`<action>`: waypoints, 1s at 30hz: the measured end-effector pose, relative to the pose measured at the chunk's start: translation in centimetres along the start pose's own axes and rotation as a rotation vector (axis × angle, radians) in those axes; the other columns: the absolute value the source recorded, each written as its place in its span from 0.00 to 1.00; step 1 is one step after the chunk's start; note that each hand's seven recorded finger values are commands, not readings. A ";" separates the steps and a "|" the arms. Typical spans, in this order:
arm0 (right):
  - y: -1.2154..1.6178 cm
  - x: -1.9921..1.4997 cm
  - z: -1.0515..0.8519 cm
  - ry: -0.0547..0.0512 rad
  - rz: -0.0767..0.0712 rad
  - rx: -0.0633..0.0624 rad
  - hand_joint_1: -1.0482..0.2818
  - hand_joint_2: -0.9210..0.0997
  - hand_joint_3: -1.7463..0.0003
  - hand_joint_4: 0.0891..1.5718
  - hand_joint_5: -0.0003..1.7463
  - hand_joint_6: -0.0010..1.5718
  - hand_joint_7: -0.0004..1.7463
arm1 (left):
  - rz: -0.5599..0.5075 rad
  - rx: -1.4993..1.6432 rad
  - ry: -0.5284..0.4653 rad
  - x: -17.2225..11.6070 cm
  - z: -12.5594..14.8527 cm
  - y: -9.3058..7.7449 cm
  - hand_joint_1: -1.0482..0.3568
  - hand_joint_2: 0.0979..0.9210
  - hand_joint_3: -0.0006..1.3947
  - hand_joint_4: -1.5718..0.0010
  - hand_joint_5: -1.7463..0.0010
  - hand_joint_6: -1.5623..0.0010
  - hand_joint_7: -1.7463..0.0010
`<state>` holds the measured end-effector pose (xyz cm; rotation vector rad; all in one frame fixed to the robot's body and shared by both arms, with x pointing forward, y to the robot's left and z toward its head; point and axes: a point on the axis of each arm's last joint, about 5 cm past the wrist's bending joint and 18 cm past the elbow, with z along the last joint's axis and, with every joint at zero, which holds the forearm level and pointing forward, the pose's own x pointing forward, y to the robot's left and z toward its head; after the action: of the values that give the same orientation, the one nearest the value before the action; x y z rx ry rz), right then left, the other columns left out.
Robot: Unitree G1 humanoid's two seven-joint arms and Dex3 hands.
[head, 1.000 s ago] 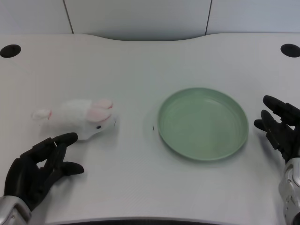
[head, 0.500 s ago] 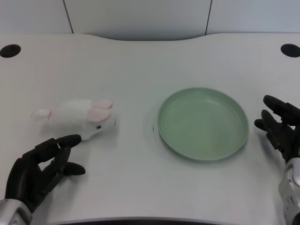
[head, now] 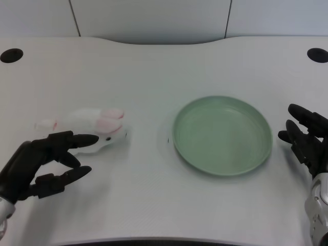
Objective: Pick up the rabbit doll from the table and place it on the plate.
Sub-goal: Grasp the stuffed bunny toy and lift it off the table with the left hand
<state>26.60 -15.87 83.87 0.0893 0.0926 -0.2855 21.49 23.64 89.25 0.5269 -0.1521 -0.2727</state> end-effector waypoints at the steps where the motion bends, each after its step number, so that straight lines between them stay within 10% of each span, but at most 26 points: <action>1: 0.00 -0.03 -0.01 -0.005 0.002 -0.003 0.57 0.00 0.90 0.42 0.49 0.64 0.04 | 0.001 0.082 -0.017 0.3 0.5 0.5 0.27 1.00 0.12 0.87 0.26 0.66 0.93; 13: 0.05 -0.08 -0.05 -0.007 0.004 -0.015 0.56 0.00 0.90 0.42 0.49 0.65 0.04 | -0.018 0.700 -0.189 3.6 4.9 3.9 0.12 1.00 0.12 1.00 0.57 0.77 0.97; 15: 0.00 -0.07 -0.06 -0.005 0.002 -0.011 0.56 0.00 0.92 0.42 0.49 0.64 0.04 | -0.031 0.753 -0.196 4.1 5.4 4.2 0.10 1.00 0.12 1.00 0.76 0.85 0.98; 30: -0.08 -0.30 -0.27 -0.007 0.007 -0.016 0.56 0.00 0.93 0.39 0.51 0.63 0.04 | -0.343 0.923 0.125 11.5 6.4 4.6 0.00 1.00 0.04 1.00 0.99 0.98 0.99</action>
<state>26.27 -15.83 83.63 0.0733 0.0877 -0.2777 32.08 21.09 97.93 1.4898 -0.0567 -0.5027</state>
